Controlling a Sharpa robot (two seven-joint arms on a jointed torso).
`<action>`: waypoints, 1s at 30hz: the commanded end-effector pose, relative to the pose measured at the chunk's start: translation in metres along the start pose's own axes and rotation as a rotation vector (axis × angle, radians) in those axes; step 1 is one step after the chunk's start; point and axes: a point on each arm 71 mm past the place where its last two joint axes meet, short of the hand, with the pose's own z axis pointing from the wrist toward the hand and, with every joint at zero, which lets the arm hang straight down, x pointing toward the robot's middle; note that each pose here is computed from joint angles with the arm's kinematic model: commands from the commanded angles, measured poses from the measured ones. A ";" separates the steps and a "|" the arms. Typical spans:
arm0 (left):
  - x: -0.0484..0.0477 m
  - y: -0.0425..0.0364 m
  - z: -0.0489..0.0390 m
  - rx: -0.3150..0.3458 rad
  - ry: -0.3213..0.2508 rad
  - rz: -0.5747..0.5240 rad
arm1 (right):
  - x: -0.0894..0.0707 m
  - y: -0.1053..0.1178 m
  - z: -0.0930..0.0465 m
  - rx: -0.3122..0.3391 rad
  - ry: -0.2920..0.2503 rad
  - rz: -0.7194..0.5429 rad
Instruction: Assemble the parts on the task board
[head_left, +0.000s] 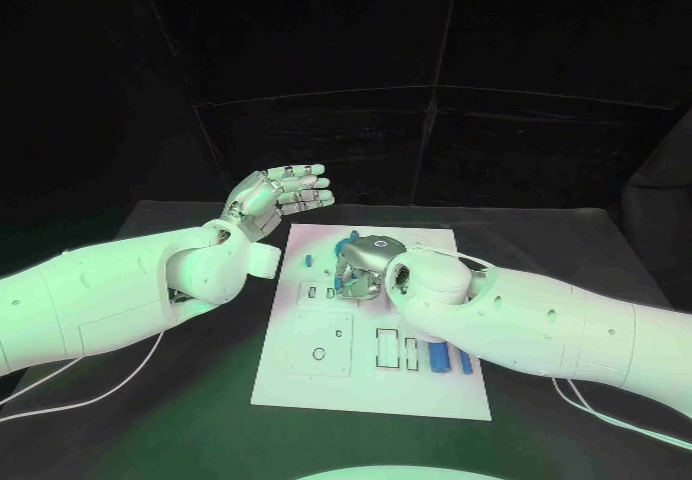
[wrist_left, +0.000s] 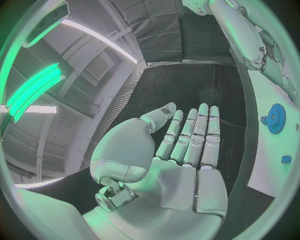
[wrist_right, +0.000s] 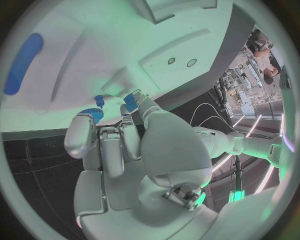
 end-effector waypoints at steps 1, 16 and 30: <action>0.0022 -0.0008 0.0011 0.002 0.017 -0.007 | -0.002 0.002 0.001 -0.027 -0.035 0.010; 0.0027 -0.0003 0.0018 0.000 0.019 -0.008 | 0.004 -0.001 0.002 -0.032 -0.011 0.012; 0.0033 0.0003 0.0017 -0.008 0.024 -0.011 | 0.009 -0.003 0.002 -0.031 0.019 0.009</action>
